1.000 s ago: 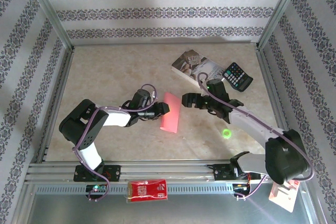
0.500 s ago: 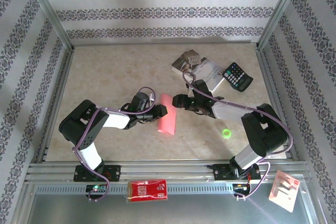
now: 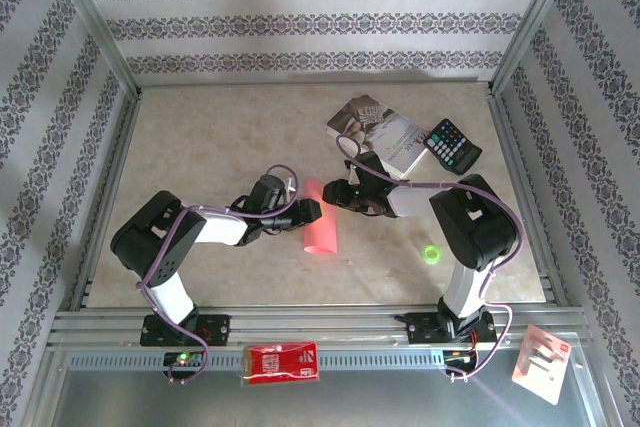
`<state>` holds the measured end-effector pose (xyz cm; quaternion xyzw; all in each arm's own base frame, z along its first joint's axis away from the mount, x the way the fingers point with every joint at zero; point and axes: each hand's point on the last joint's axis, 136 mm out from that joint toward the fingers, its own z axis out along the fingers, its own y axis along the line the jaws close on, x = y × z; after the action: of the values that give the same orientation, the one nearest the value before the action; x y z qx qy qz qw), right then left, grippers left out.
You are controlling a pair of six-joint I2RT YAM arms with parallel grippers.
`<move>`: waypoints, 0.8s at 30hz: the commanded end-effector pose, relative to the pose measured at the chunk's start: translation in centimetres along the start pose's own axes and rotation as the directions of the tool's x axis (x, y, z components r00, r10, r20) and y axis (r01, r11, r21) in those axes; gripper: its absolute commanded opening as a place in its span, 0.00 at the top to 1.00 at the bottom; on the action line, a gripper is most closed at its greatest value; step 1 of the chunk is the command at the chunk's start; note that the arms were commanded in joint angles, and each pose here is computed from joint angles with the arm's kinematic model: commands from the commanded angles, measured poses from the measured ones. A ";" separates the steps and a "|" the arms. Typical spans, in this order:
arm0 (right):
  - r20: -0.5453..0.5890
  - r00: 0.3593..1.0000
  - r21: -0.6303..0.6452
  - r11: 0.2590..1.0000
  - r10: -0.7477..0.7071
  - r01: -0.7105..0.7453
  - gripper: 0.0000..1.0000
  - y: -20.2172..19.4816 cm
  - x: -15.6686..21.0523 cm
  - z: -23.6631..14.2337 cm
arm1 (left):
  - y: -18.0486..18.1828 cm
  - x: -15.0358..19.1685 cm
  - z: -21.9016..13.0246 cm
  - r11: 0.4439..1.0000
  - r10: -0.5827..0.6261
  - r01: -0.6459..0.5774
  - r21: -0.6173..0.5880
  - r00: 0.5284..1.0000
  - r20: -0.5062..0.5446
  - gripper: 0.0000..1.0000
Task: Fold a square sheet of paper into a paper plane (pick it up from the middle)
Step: First fold the square sheet of paper in half at the center of the table.
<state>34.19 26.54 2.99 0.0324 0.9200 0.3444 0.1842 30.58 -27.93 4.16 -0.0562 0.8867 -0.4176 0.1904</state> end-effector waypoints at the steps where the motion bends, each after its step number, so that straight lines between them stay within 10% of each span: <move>1: -0.005 1.000 -0.066 0.998 -0.017 0.017 0.55 1.8 -0.4 0.6 | 4.4 0.4 -0.8 0.977 0.029 -0.032 -0.211 0.999 -0.018 0.44; 24: 0.027 0.998 -0.121 0.991 -0.048 0.051 0.54 2.6 -2.7 -1.3 | 5.3 -0.5 -1.1 0.940 0.056 -0.068 -0.335 0.997 -0.045 0.53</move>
<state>35.90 28.33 4.52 0.0129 0.9030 0.3885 0.1831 31.08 -25.74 3.05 -0.0266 0.9311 -0.3093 0.1913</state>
